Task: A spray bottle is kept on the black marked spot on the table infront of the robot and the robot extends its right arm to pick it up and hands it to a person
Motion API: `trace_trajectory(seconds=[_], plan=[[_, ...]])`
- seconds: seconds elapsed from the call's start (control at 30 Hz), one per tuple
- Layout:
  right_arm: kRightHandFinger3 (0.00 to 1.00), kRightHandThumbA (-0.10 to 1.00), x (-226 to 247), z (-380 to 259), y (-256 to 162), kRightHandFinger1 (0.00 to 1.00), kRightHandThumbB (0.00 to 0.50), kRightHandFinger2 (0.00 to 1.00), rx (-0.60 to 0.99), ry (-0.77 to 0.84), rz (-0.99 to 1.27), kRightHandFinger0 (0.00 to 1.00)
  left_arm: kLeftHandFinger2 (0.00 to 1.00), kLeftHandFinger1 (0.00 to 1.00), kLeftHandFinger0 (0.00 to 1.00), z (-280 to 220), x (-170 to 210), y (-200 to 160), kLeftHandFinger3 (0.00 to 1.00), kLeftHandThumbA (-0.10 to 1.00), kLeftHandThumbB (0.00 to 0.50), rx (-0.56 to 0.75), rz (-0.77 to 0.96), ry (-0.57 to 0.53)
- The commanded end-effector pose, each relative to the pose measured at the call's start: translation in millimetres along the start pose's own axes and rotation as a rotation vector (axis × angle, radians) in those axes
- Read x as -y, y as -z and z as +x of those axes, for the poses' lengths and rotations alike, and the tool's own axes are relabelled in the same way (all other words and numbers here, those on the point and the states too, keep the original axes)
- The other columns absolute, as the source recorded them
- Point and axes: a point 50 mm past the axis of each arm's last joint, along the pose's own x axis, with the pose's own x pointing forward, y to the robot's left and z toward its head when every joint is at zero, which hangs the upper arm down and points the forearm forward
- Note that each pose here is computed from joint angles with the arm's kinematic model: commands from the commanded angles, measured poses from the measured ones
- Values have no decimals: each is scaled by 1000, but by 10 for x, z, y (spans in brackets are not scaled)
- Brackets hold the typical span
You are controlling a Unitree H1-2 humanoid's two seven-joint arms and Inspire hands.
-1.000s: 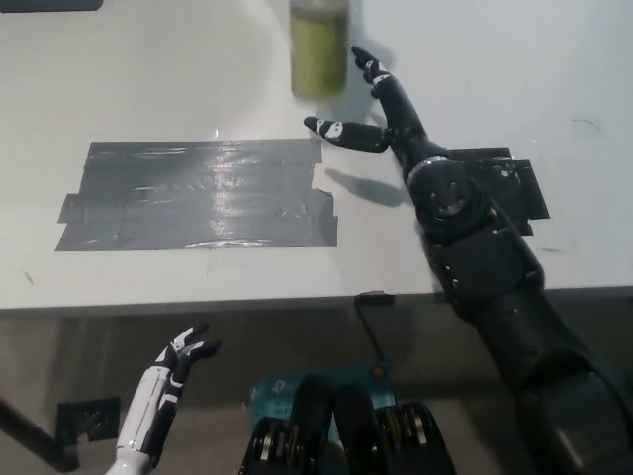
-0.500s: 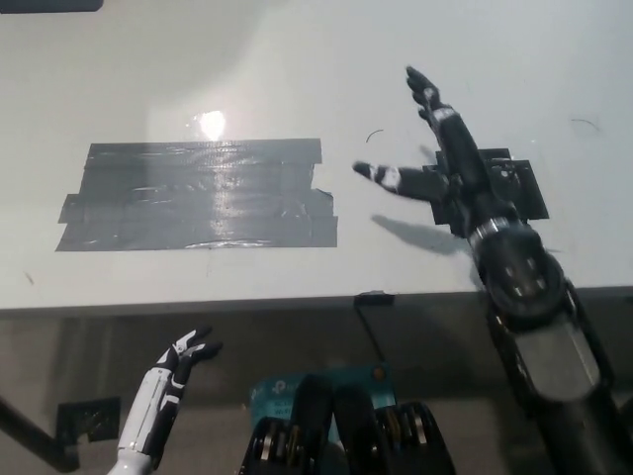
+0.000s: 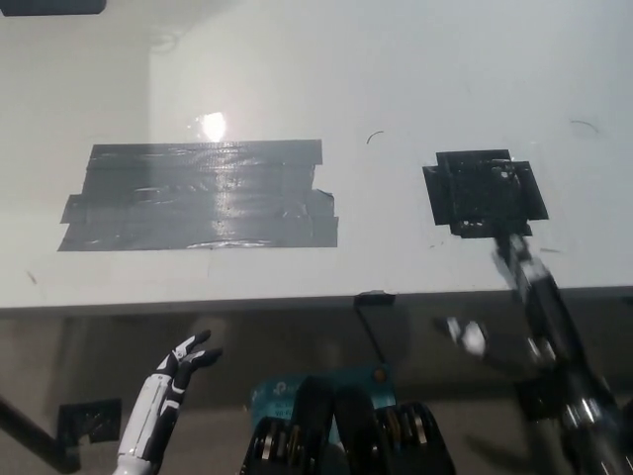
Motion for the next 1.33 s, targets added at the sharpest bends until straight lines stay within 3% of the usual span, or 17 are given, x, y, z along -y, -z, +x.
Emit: trace_trajectory(seconds=[0.0,0.27,0.97,1.3], plan=[[1000,978,60,-547,-83,1000,389,1000,100,-72,61,1000,770,820,1000,-132,-12,12,871,1000,500,13,14,6],[1000,975,-151,-662,395,1000,456,1000,-90,-121,109,1000,772,827,1000,-219,20,60,874,1000,500,-11,3,4],[1000,941,-320,-1142,728,1000,434,1000,-227,-186,104,1000,760,814,1000,-702,158,193,881,1000,500,-83,-13,20],[1000,934,-347,-1133,795,1000,436,1000,-249,-189,110,1000,801,844,1000,-741,164,232,900,1000,500,-119,-14,13]])
